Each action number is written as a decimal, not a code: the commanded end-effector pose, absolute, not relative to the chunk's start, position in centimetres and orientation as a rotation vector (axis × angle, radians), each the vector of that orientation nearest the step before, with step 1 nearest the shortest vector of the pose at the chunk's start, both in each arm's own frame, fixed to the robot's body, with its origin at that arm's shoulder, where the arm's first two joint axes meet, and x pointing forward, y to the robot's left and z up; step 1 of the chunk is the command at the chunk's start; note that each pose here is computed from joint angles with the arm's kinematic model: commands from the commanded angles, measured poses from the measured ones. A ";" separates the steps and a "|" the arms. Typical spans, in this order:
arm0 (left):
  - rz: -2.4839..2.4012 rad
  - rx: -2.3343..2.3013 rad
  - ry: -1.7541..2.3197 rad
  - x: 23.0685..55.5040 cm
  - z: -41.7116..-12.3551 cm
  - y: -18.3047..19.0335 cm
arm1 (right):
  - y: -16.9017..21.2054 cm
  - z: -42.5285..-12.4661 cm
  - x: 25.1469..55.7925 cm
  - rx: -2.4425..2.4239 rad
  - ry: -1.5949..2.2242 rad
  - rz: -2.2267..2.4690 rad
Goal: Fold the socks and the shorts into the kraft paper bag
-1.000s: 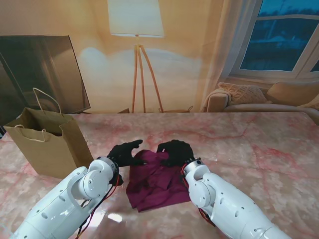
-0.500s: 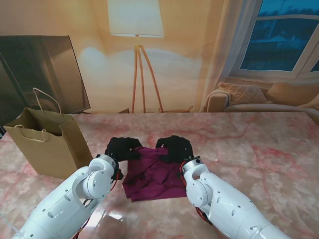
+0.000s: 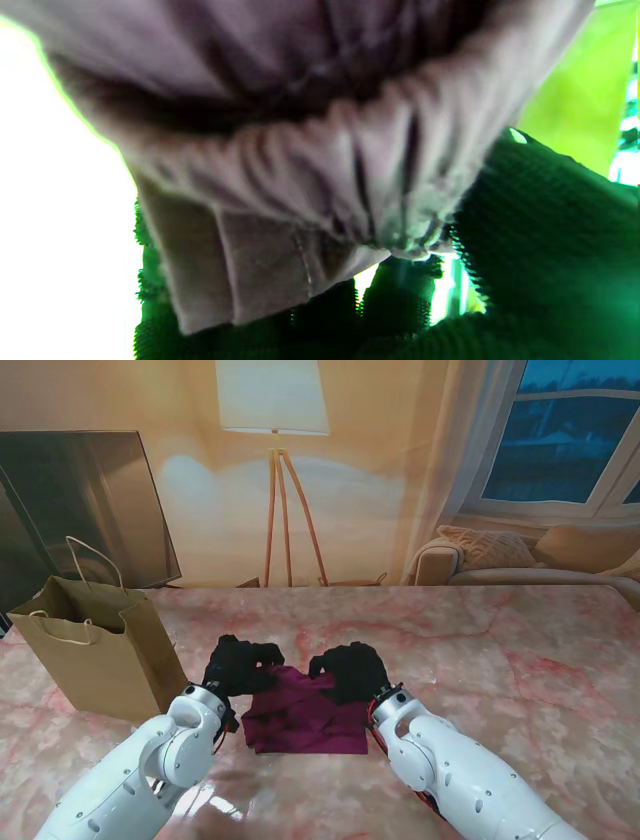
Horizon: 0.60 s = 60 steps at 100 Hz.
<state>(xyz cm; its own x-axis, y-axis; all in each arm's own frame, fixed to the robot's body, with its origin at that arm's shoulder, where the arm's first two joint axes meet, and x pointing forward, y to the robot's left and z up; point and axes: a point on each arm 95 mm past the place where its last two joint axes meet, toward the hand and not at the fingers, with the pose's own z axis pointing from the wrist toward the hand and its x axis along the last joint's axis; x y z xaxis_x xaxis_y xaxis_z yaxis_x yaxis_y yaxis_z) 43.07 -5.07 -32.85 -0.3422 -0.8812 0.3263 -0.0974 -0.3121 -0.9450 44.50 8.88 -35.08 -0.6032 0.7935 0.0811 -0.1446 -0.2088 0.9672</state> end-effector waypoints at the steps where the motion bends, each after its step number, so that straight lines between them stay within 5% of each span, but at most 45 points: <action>1: -1.687 -1.289 1.366 42.1 -33.8 -4.2 | 8.5 -36.4 43.0 0.791 1.454 1.882; 60: -1.640 -1.227 1.593 37.3 -35.7 -3.7 | 8.8 -39.2 38.4 0.544 1.750 1.840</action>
<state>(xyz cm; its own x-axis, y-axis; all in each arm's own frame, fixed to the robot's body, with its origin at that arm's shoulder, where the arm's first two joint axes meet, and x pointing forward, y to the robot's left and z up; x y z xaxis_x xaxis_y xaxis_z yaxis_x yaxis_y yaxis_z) 37.97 -3.87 -35.56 -0.4292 -0.8716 0.2370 -0.2020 -0.1631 -0.9657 39.40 9.03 -37.97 -0.7595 0.6451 -0.0834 -0.1439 -0.0415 0.9887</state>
